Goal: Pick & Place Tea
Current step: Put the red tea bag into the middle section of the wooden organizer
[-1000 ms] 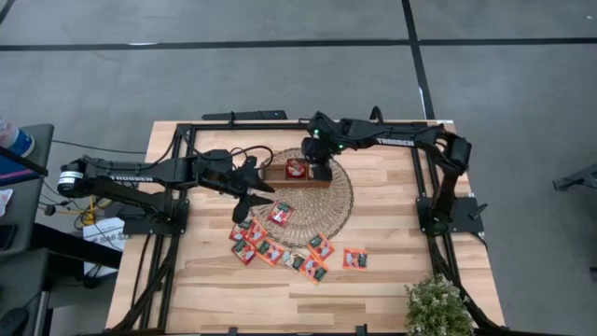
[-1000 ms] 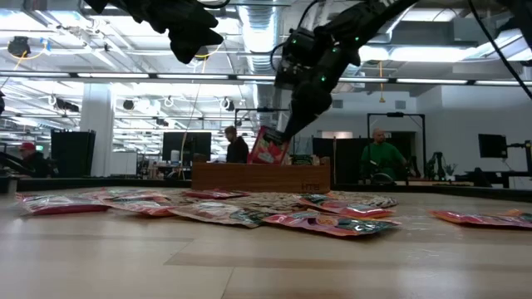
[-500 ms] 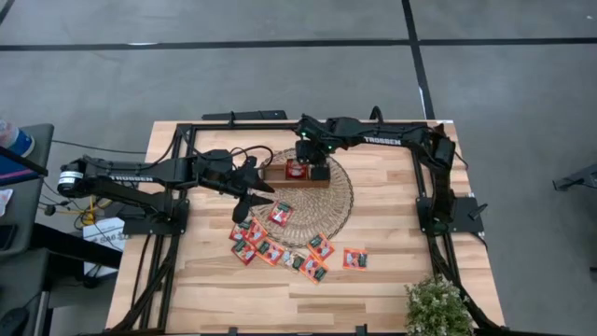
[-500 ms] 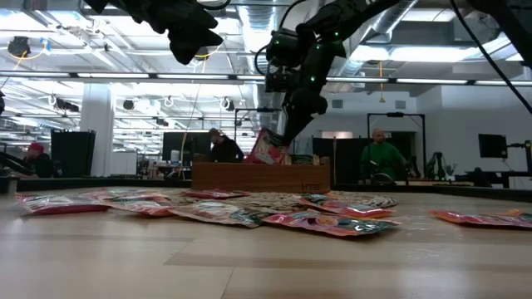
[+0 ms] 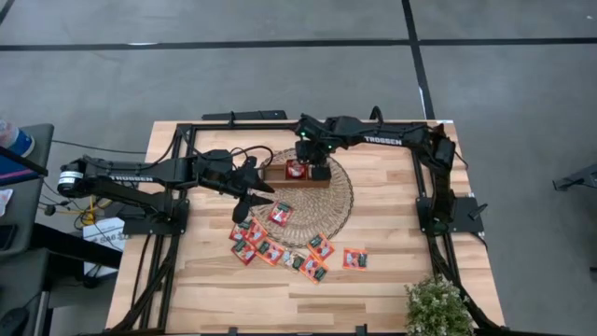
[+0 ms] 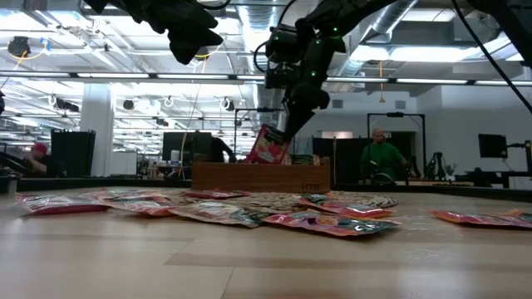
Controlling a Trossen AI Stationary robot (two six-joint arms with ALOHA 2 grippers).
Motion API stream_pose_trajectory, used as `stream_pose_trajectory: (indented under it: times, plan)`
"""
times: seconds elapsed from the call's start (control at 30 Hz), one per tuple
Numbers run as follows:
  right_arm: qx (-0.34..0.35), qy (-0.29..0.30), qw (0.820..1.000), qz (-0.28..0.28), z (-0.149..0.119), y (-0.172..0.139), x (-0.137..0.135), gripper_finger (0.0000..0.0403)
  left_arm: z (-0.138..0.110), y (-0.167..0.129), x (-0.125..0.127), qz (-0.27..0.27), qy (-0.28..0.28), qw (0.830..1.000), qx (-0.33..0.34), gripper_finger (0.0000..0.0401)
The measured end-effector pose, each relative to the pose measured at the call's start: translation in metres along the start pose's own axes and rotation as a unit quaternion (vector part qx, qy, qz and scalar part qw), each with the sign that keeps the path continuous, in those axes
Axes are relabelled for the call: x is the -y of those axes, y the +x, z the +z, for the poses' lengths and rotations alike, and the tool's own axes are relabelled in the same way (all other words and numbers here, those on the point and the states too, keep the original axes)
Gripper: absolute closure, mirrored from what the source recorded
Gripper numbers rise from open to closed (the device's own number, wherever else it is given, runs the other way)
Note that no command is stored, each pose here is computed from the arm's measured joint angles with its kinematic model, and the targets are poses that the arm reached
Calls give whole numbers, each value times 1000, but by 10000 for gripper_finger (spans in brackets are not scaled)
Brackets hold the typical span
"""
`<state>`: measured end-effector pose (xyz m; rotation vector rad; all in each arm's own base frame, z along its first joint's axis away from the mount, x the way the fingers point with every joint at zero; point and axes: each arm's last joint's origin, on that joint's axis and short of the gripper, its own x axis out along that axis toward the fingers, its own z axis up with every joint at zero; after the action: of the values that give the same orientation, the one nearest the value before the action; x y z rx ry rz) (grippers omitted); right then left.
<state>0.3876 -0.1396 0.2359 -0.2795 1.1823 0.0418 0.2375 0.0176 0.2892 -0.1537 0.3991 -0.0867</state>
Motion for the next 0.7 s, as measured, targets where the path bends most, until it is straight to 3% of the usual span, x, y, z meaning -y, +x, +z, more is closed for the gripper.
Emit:
stream_pose_trajectory:
  times: [0.33,0.7]
  plan:
    - [-8,-17,1000,-13,4,0,-6,403,0,0,0,0,0,1000,0,252]
    - [-11,-4,1000,7,16,-33,-2,403,0,0,0,0,0,1000,1,252]
